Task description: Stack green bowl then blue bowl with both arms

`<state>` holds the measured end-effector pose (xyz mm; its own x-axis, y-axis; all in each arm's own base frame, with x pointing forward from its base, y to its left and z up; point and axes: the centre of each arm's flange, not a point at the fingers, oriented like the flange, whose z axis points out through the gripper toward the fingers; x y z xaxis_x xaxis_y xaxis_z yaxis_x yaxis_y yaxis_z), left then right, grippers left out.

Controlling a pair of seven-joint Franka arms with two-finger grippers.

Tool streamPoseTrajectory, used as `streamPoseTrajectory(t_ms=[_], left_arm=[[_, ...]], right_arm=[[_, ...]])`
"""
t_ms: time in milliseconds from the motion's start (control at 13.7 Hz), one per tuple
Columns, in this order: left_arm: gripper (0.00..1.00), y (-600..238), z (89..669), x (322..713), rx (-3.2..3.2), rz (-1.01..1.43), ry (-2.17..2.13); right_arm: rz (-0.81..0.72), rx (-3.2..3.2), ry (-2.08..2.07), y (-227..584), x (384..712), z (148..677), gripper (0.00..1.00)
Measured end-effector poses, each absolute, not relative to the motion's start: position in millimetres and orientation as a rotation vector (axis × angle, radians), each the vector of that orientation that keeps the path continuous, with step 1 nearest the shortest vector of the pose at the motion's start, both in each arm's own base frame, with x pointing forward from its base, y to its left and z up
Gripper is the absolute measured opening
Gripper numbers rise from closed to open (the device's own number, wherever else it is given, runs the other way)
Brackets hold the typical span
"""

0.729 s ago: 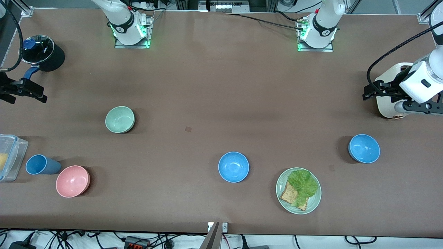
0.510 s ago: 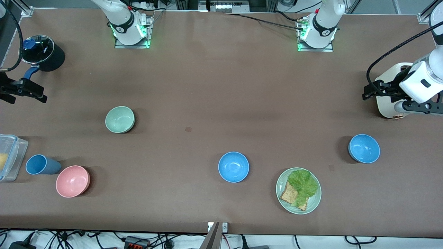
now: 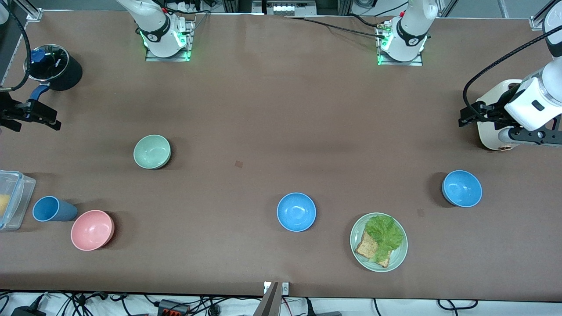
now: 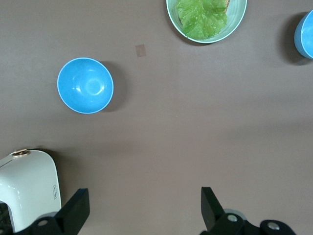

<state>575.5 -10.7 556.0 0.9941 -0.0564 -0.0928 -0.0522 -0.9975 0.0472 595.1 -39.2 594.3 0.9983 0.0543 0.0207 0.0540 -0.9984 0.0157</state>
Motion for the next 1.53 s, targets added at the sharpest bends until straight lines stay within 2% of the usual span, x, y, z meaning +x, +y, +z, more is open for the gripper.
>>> streamPoseTrajectory(t_ms=[802,1166,1530], left_arm=[[1.00,-5,548,578,3.090,-0.169,-0.070],[1.00,-5,547,579,3.090,-0.173,-0.069],[1.00,-5,547,579,3.090,-0.173,-0.069]], right_arm=[[-0.029,3.126,0.106,-32,608,566,1.00],[-0.203,3.118,0.155,-13,638,478,1.00],[-0.427,3.097,0.169,-7,654,375,1.00]])
